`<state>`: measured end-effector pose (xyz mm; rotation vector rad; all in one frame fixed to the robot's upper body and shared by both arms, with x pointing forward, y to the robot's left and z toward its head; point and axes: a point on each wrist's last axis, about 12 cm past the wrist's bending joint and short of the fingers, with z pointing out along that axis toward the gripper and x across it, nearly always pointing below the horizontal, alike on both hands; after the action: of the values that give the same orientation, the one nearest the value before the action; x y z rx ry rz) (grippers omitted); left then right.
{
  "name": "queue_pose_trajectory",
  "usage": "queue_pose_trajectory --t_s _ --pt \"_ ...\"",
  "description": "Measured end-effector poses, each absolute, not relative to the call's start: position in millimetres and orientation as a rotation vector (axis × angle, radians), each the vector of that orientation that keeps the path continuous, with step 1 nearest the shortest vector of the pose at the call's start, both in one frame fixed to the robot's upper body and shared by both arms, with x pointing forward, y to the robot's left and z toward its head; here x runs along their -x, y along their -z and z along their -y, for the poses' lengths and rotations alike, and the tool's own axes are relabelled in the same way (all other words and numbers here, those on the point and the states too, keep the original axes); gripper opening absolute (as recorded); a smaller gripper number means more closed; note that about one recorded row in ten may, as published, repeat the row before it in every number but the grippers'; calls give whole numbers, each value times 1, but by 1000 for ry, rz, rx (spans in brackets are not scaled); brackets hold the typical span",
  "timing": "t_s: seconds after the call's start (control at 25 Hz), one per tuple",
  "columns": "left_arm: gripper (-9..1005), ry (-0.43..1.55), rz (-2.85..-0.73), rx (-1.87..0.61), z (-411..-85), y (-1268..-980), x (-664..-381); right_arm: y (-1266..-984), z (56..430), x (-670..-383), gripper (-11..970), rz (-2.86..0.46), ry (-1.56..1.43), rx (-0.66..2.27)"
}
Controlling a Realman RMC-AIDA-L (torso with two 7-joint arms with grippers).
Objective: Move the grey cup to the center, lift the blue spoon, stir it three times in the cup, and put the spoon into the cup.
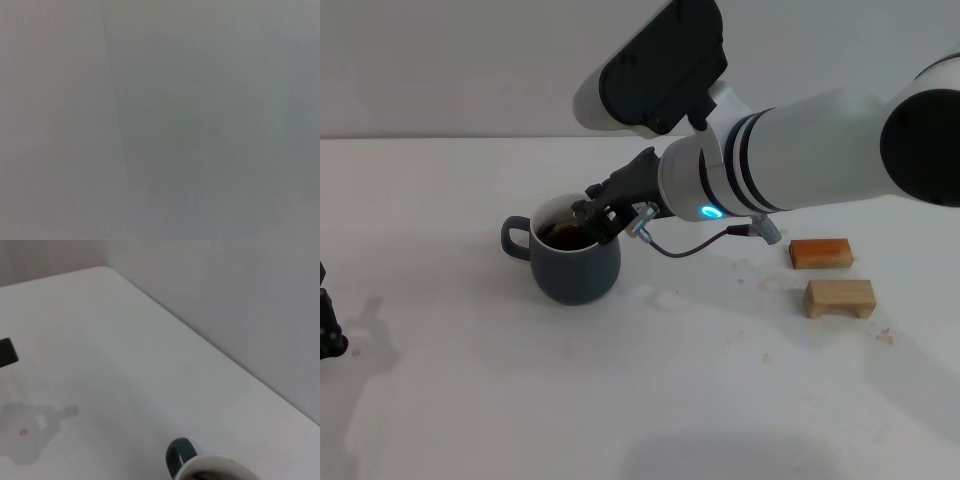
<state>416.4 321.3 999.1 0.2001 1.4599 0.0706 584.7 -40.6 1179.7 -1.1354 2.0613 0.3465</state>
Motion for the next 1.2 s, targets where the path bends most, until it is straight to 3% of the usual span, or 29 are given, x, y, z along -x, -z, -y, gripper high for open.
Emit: queue_pose_trajectory --t_s 0.36,0.68,0.88,1.2 --pt "-2 -75 -1464 -198 -323 -998 -414 -1174 46 -582 161 -2075 -348 1124" --pt "-2 -76 -1468 -197 -323 -998 -412 -1176 53 -580 343 -2029 -357 1091" --pt "-2 -76 -1469 -194 -323 -997 -410 -1186 65 -578 338 -1914 -298 1036" --pt "-2 -77 -1471 -192 -324 -997 -408 -1194 109 -537 334 -1475 -210 767"
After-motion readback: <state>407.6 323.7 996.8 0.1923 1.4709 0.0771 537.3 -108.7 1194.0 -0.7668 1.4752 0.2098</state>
